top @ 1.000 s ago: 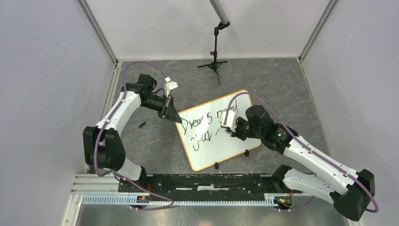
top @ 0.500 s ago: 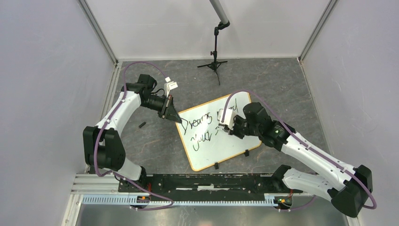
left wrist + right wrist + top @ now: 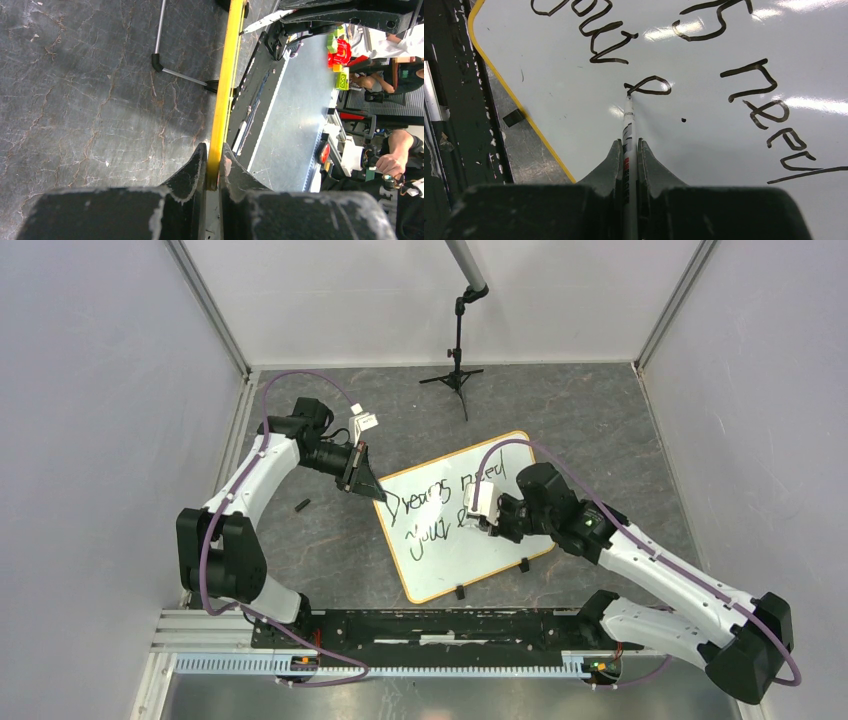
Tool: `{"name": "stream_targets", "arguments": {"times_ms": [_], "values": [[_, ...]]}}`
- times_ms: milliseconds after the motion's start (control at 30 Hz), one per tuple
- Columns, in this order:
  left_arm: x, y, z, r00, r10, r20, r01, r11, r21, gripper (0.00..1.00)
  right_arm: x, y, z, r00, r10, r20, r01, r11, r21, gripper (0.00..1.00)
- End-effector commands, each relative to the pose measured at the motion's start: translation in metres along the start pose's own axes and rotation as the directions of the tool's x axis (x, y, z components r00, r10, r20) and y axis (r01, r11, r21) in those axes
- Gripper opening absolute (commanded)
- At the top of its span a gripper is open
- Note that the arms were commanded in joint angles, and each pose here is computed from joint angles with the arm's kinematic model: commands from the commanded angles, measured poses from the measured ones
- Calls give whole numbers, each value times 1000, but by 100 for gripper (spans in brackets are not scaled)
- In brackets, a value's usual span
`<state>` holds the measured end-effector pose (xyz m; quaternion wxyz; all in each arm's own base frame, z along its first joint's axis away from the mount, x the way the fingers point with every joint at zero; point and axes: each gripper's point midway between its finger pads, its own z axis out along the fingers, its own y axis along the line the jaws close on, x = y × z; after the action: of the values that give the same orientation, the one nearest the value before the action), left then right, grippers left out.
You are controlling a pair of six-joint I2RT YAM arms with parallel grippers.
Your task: Write a sentence on the whiteboard
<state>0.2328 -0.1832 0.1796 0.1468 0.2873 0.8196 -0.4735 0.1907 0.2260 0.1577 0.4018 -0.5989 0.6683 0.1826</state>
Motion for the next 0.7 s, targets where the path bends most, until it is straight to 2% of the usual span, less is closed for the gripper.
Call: {"name": "stream_targets", "arguments": {"times_ms": [0,333,567,667], "values": [[-2,14,3,998,56,-30,-58,996,-72,2,14,1,-3,999,-16,-51,17,1000,9,0],[-1,14,3,998,57,-31,-59,995,-76,2,10,-13,-14,997,-24,-70,30,996,79,0],[-2,13,3,998,56,-30,-58,996,-74,2,-27,-18,-26,999,-2,35,-1,996,84,0],[-2,12,2,998,62,-27,-64,995,-75,2,-30,-26,-29,999,11,44,-17,992,126,0]]}}
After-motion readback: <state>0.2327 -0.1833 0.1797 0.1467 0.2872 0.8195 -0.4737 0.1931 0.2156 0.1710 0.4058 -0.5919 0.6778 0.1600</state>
